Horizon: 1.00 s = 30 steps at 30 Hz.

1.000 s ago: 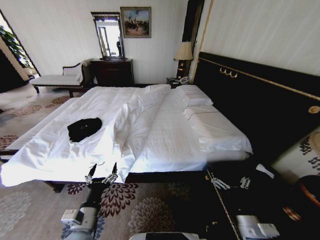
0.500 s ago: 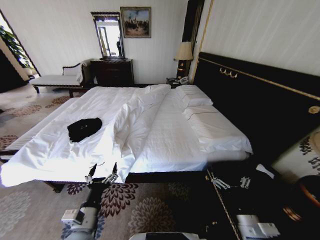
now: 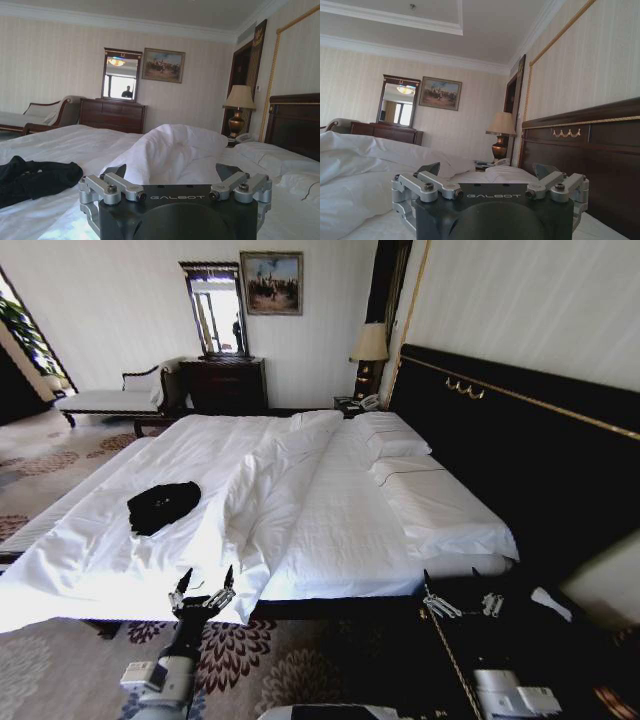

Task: Fold the clothes on the bed.

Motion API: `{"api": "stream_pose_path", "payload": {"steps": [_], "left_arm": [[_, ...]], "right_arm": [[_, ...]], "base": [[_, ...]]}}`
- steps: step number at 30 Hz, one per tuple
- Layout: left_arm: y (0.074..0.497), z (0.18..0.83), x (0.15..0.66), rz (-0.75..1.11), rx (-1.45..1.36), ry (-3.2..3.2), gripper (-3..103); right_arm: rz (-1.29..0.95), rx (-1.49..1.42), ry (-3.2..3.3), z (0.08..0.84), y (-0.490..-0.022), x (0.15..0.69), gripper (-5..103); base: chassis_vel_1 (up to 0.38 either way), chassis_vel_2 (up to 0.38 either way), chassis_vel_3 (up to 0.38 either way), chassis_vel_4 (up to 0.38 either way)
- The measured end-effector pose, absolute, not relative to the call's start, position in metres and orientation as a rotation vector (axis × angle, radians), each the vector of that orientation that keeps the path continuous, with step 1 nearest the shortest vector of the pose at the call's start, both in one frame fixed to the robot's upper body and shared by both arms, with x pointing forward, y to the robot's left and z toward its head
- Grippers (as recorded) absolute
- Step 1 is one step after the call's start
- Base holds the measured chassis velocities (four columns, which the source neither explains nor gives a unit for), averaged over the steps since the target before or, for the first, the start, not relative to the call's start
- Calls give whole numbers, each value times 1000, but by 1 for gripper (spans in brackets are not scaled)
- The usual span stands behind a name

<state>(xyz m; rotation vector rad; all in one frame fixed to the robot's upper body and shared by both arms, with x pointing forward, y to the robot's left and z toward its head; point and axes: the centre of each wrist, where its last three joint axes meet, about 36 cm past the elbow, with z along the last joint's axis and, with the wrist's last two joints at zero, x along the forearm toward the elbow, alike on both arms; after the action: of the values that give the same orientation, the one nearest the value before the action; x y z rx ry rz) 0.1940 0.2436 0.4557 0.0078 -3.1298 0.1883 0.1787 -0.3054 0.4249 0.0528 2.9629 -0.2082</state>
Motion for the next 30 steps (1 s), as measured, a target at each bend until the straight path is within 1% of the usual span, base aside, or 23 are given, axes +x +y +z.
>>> {"api": "stream_pose_path", "payload": {"steps": [4, 12, 30], "left_arm": [[244, 455, 194, 186, 7, -3129, 100], [245, 454, 196, 177, -1, -3130, 100], [247, 454, 198, 171, -6, -3132, 100]], "right_arm": [[-203, 55, 2959, 424, -305, 179, 100], [-158, 65, 2941, 423, -304, 181, 100], [-200, 85, 2960, 423, -308, 182, 100]], "base": [[-86, 107, 80, -97], [0, 0, 0, 0], [0, 0, 0, 0]]}}
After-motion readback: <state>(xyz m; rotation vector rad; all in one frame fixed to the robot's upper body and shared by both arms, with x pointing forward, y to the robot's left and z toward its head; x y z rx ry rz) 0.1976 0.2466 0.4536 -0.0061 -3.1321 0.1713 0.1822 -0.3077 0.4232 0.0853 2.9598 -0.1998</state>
